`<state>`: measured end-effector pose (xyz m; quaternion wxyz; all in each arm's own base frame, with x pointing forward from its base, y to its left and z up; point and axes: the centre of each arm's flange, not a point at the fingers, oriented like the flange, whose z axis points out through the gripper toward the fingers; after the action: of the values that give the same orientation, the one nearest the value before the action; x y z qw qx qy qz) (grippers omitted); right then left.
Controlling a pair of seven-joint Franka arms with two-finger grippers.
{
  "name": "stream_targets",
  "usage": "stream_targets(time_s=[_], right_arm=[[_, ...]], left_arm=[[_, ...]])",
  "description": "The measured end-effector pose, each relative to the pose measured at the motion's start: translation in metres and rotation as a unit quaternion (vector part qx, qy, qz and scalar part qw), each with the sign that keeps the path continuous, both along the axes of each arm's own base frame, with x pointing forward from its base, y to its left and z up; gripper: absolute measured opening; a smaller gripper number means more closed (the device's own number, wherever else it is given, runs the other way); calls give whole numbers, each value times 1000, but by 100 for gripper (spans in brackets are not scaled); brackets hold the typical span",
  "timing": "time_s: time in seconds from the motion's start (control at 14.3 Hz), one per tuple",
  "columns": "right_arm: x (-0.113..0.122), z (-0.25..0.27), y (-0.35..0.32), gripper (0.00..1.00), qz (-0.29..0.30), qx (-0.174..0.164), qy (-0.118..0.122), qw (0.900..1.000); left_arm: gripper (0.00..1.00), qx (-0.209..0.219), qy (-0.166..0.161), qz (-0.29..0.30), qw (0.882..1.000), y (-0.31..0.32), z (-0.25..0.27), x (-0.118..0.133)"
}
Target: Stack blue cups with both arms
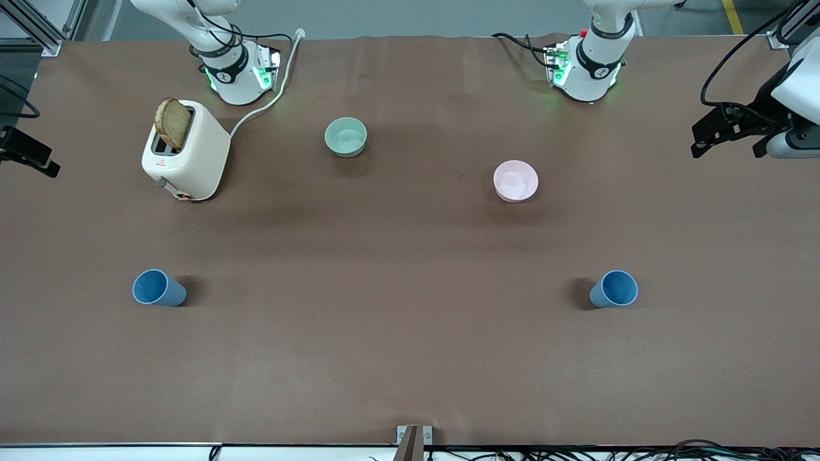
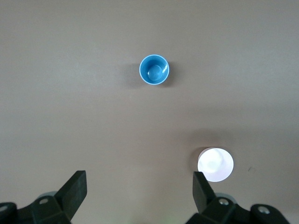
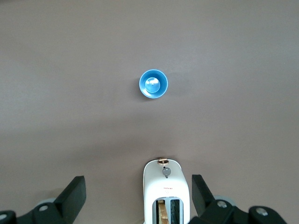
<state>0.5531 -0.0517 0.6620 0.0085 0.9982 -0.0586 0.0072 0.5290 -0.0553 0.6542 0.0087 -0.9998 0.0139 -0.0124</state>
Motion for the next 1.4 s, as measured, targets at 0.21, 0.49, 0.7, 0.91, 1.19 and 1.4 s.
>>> stream_targets(time_s=[0.21, 0.49, 0.7, 0.91, 1.19, 1.4], right_arm=[[0, 0, 0, 100, 0, 1, 0, 1000], [0, 0, 2, 100, 2, 6, 0, 1000], [0, 0, 2, 100, 2, 7, 0, 1000], [0, 0, 2, 100, 3, 7, 1, 1000], [0, 0, 2, 100, 5, 7, 1, 1000], [7, -14, 2, 100, 31, 7, 11, 999]], left_arm=[[100, 0, 0, 1, 1000, 1, 1, 0], [100, 6, 3, 5, 1000, 7, -4, 4], [100, 14, 0, 11, 1000, 11, -43, 37], [100, 12, -6, 34, 999, 14, -133, 88], [100, -5, 5, 41, 999, 14, -256, 126], [100, -14, 8, 43, 999, 16, -316, 137]])
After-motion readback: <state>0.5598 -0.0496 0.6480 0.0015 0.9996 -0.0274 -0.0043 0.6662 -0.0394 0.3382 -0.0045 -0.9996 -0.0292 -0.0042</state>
